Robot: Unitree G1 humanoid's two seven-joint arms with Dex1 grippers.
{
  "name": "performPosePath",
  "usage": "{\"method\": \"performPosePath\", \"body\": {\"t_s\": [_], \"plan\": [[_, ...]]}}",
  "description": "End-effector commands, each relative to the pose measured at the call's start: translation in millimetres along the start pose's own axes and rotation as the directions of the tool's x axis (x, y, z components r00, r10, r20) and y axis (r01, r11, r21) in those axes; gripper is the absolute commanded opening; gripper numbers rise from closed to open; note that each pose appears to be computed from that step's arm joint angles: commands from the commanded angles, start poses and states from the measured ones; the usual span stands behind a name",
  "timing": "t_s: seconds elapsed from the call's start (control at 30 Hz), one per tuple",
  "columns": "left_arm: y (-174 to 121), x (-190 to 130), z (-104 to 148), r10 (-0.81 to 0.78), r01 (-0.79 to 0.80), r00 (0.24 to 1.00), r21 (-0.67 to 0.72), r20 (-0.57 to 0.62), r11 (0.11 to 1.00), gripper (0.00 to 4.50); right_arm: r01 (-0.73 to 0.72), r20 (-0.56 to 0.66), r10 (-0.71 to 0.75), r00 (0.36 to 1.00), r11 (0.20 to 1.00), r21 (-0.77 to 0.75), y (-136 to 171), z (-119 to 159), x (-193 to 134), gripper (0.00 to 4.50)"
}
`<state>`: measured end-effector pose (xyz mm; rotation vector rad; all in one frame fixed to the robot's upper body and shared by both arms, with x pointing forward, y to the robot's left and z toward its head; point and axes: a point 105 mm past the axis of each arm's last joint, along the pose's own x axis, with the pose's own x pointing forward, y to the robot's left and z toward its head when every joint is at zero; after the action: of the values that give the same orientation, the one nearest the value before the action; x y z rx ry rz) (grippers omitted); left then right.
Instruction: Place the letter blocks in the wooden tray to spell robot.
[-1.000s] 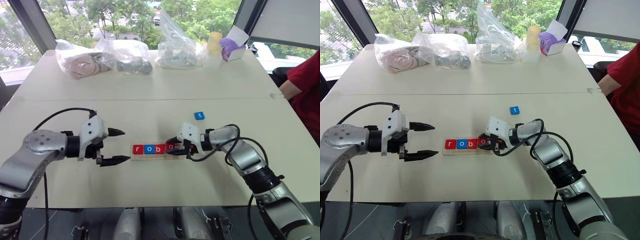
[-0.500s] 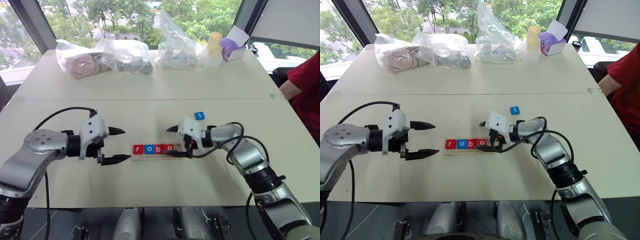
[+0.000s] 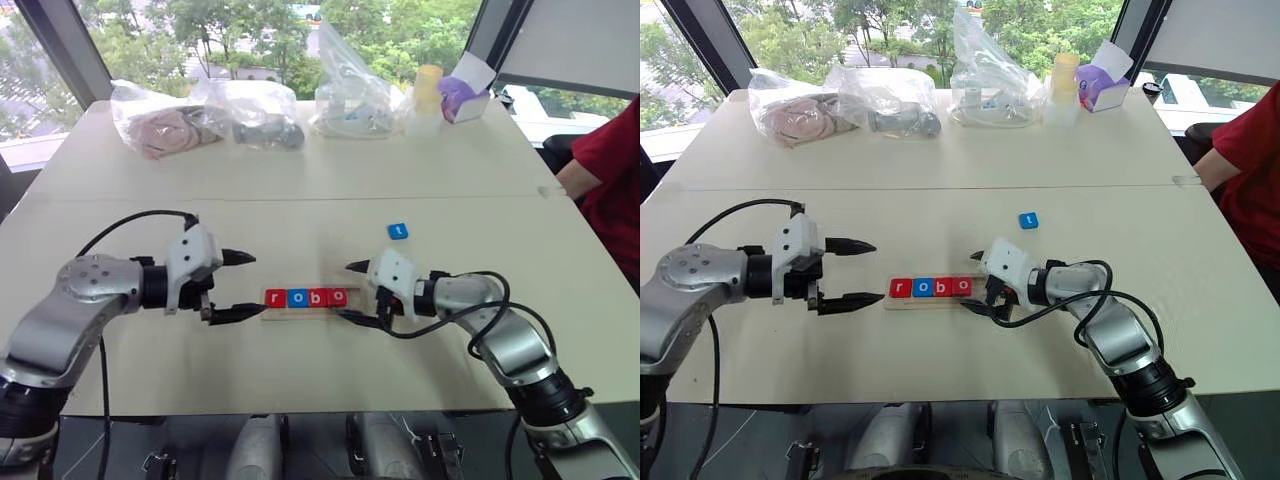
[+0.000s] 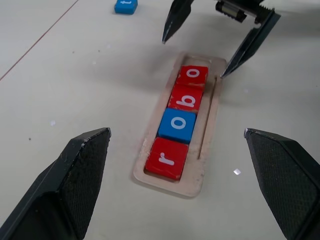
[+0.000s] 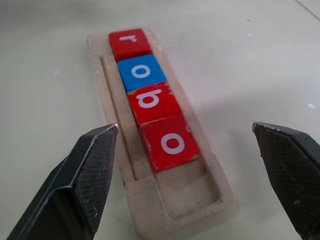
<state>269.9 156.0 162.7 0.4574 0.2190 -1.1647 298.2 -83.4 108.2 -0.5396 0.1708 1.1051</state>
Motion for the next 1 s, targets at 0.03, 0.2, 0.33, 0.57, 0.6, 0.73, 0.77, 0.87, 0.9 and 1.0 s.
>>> {"method": "performPosePath", "body": {"t_s": [0.03, 0.2, 0.33, 0.57, 0.6, 0.73, 0.77, 0.87, 0.9, 1.0], "plan": [[3, -1, 6, 0.003, -0.004, 1.0, 0.033, 0.012, 0.999, 4.5, 0.035, 0.01, -0.034, 0.999, 0.998, -0.049, -8, 2, 4, 4.41], [1, 0, 5, 0.005, -0.006, 1.0, 0.027, 0.015, 1.0, 4.5, 0.046, -0.005, -0.046, 0.999, 0.998, -0.049, -14, -3, 5, 4.41], [1, 0, 5, 0.011, -0.011, 1.0, 0.025, 0.015, 1.0, 4.5, 0.045, 0.006, -0.045, 0.999, 0.998, -0.05, -15, -1, 4, 4.41], [3, -2, 13, 0.028, -0.029, 0.998, 0.023, 0.049, 0.999, 4.5, 0.015, 0.188, -0.023, 0.982, 0.999, 0.046, -9, 42, -29, 4.41], [5, -1, 17, 0.031, -0.033, 0.997, 0.022, 0.065, 0.999, 4.5, 0.041, 0.199, -0.058, 0.978, 0.995, 0.09, -15, 44, -33, 4.41], [13, 13, 32, 0.036, -0.039, 0.989, 0.019, 0.146, 0.999, 4.5, 0.372, 0.05, -0.404, 0.913, 0.877, 0.304, -74, 14, -43, 4.41], [16, 18, 33, 0.038, -0.042, 0.987, 0.022, 0.153, 0.999, 4.5, 0.446, 0.0, -0.472, 0.881, 0.832, 0.33, -85, 5, -42, 4.41], [24, 31, 39, 0.047, -0.052, 0.981, 0.023, 0.186, 0.998, 4.5, 0.612, -0.081, -0.627, 0.775, 0.711, 0.347, -106, -7, -40, 4.41], [24, 34, 40, 0.044, -0.049, 0.979, 0.02, 0.197, 0.999, 4.5, 0.639, -0.093, -0.653, 0.751, 0.686, 0.348, -109, -8, -39, 4.41], [25, 45, 45, 0.032, -0.04, 0.975, 0.033, 0.219, 0.999, 4.5, 0.743, -0.187, -0.738, 0.649, 0.562, 0.363, -112, -25, -32, 4.41]]}}
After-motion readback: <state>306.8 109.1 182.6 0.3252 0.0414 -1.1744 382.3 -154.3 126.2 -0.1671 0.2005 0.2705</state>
